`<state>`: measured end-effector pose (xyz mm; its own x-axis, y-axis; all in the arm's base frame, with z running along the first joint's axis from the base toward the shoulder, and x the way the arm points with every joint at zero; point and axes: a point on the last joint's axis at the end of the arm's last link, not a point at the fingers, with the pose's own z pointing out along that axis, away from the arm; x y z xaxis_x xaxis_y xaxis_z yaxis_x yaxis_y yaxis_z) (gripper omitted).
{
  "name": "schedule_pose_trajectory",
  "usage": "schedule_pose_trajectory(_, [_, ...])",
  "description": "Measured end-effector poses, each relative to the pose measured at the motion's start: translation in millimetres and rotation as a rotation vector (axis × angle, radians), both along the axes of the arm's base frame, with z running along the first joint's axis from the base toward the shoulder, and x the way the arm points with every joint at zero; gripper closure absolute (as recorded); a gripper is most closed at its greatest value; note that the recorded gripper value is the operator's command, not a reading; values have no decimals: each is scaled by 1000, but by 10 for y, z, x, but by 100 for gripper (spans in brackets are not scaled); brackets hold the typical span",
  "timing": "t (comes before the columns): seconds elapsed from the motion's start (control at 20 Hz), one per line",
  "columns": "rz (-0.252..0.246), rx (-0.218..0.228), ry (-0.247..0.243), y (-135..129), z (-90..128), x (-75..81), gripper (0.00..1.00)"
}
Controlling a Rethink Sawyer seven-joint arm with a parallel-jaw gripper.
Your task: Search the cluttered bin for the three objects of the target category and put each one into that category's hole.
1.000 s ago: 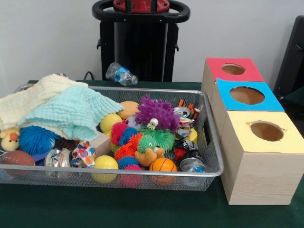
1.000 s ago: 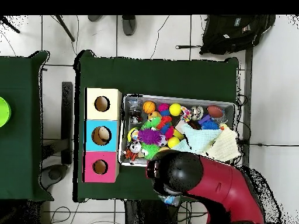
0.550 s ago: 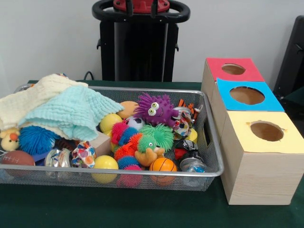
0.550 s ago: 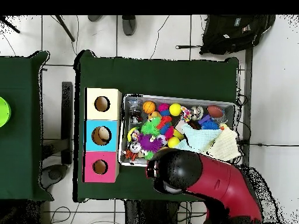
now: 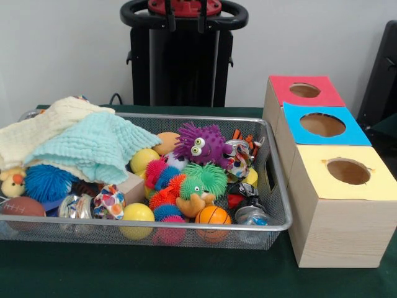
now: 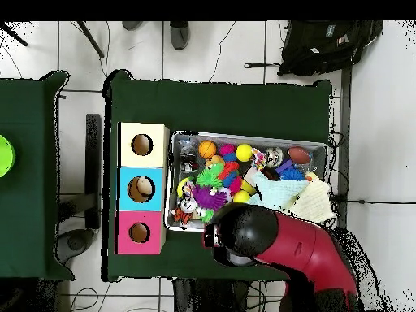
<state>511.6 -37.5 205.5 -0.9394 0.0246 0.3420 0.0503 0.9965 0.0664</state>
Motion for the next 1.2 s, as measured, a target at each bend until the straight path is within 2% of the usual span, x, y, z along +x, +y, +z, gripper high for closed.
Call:
schedule_pose_trajectory(0.65, [1,9,25,-3,-178,14,0])
schedule_pose_trajectory(0.8, [4,3,9,-17,-283,58,0])
schedule_pose_trajectory(0.9, [7,-11,-33,-54,-469,157,0])
schedule_pose_trajectory(1.2, [16,-43,-113,-136,-828,395,0])
